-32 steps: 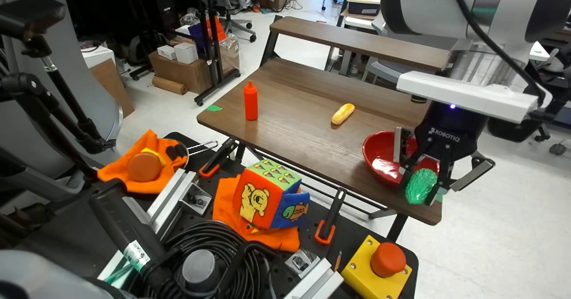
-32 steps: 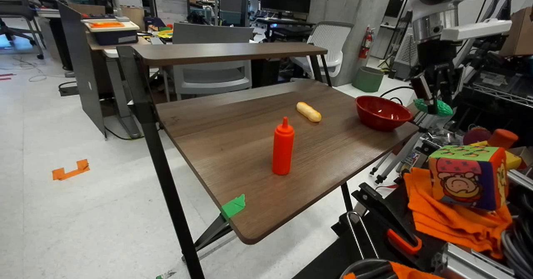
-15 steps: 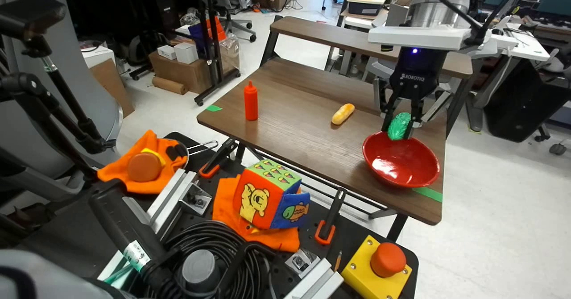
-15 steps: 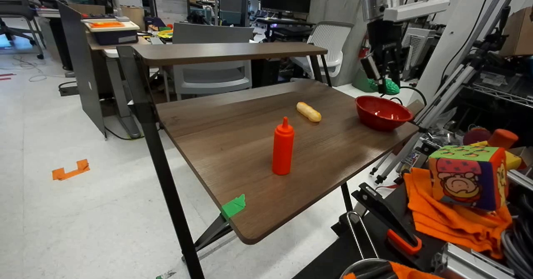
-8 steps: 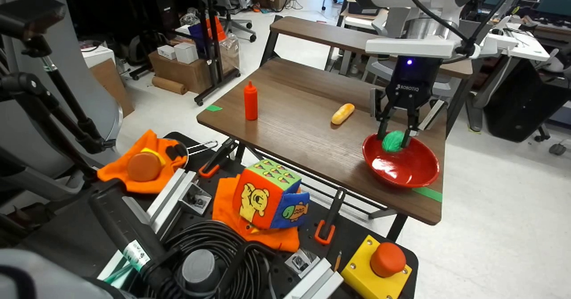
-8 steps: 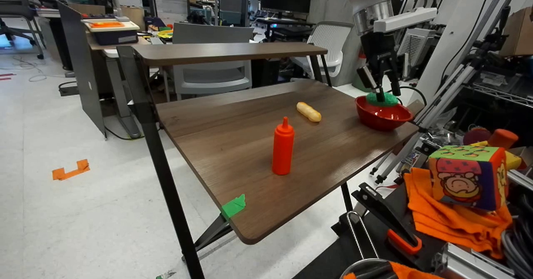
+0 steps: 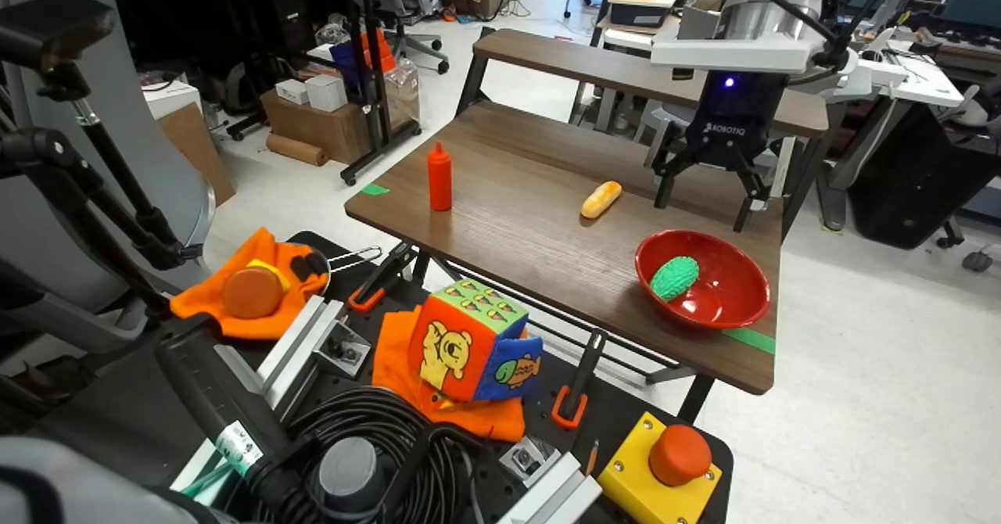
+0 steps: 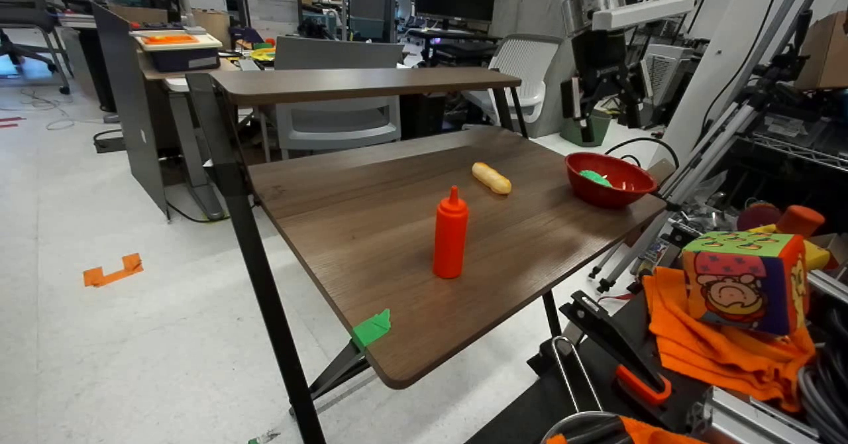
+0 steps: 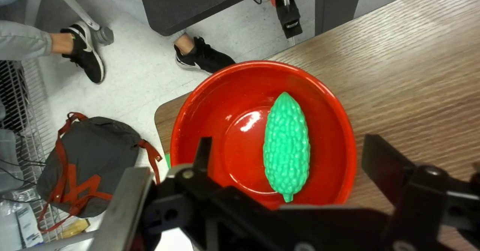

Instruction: Put the green object in the bowl

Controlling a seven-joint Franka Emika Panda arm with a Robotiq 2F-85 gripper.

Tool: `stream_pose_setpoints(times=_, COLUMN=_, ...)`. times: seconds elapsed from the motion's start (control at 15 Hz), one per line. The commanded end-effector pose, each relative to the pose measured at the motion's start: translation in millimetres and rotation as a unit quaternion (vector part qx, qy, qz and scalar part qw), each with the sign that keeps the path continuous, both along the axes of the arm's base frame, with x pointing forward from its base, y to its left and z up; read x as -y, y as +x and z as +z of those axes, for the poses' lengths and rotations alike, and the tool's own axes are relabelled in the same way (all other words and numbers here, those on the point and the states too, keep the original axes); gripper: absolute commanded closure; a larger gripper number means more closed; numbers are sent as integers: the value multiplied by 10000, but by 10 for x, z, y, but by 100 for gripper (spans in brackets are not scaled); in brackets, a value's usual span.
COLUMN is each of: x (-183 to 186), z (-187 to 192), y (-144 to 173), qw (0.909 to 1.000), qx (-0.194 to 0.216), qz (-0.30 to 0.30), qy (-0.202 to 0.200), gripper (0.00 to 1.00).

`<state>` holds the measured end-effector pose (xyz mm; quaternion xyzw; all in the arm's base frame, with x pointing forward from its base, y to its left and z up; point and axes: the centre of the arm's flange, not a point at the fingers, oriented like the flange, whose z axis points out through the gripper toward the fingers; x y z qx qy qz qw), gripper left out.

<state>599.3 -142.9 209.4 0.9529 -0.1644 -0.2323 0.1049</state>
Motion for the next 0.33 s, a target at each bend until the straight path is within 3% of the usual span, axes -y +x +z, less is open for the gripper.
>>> stream_pose_setpoints(times=0.0, x=-16, z=101, y=-14, qw=9999, qx=72, qz=-48, qy=132, gripper=0)
stream_pose_setpoints(times=0.27, x=-16, z=475, y=-136, qw=9990, qx=236, qz=-129, qy=360, gripper=0)
